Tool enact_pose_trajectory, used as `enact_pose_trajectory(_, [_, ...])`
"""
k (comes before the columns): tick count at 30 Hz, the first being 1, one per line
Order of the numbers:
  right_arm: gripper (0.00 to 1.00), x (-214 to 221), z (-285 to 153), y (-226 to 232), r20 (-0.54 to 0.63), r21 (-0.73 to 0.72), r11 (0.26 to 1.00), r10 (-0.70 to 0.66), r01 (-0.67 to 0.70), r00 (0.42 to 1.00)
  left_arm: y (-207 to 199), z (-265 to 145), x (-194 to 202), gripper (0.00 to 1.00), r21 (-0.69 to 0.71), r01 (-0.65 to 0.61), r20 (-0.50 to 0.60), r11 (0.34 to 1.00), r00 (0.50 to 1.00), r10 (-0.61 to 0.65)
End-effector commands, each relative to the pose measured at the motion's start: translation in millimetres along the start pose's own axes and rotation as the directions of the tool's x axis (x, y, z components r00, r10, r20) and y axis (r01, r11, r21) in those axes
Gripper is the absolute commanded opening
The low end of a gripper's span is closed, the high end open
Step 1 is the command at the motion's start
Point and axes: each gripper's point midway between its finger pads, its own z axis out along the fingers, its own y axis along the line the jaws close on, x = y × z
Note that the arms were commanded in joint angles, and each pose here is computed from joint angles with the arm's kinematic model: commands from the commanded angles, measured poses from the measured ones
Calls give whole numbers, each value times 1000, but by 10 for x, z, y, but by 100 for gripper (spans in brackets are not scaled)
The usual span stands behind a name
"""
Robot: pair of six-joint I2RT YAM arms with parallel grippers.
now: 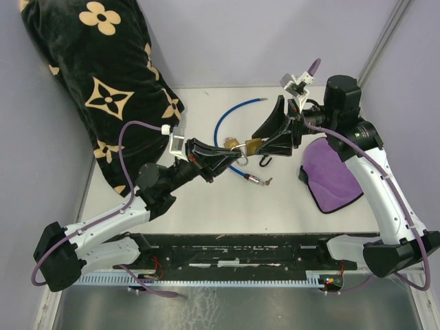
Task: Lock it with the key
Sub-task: Lock the lock.
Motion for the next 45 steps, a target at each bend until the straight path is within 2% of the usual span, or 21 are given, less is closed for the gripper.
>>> enact_pose_trajectory(1, [65, -116, 19, 129, 15, -45, 999, -13, 14, 1000, -279, 98, -582, 3, 85, 3, 190, 996, 982, -19])
enact_pose_trajectory(6, [64, -54, 22, 108, 11, -40, 999, 2, -1, 1000, -287, 81, -665, 3, 81, 21, 225, 997, 974, -39])
enact_pose_trajectory(10, [59, -74, 35, 98, 15, -38, 999, 2, -1, 1000, -308, 82, -694, 3, 94, 43, 239, 995, 969, -65])
enact_pose_trajectory(19, [38, -110, 52, 135, 16, -53, 999, 1, 0, 1000, -284, 99, -668, 3, 92, 61, 233, 994, 969, -81])
enact_pose_trajectory(23, [35, -112, 62, 147, 15, -59, 998, 0, 1, 1000, -278, 118, -641, 3, 96, 69, 224, 993, 970, -89])
enact_pose_trajectory(30, [34, -103, 78, 145, 13, -65, 998, -1, 2, 1000, -260, 133, -597, 3, 95, 76, 210, 993, 973, -94])
enact_pose_trajectory(32, [26, -96, 83, 143, 12, -69, 998, 0, 0, 1000, -259, 131, -600, 3, 94, 76, 210, 993, 973, -95])
enact_pose_trajectory(34, [13, -95, 84, 149, 12, -74, 997, -2, 3, 1000, -253, 135, -584, 3, 91, 78, 204, 993, 974, -95])
enact_pose_trajectory(36, [6, -94, 81, 166, 11, -81, 997, -11, 12, 1000, -239, 141, -550, 4, 85, 74, 188, 994, 978, -89])
enact_pose_trajectory(38, [3, -91, 65, 174, 9, -81, 996, -26, 26, 1000, -215, 138, -515, 16, 66, 66, 167, 996, 983, -77])
enact_pose_trajectory(42, [2, -77, 23, 166, 8, -75, 997, -33, 33, 999, -166, 57, -481, 49, 4, 25, 124, 1000, 992, -25])
enact_pose_trajectory(45, [2, -65, 17, 184, 6, -89, 995, -35, 36, 999, -145, -13, -463, 63, -31, -1, 94, 1000, 996, 4])
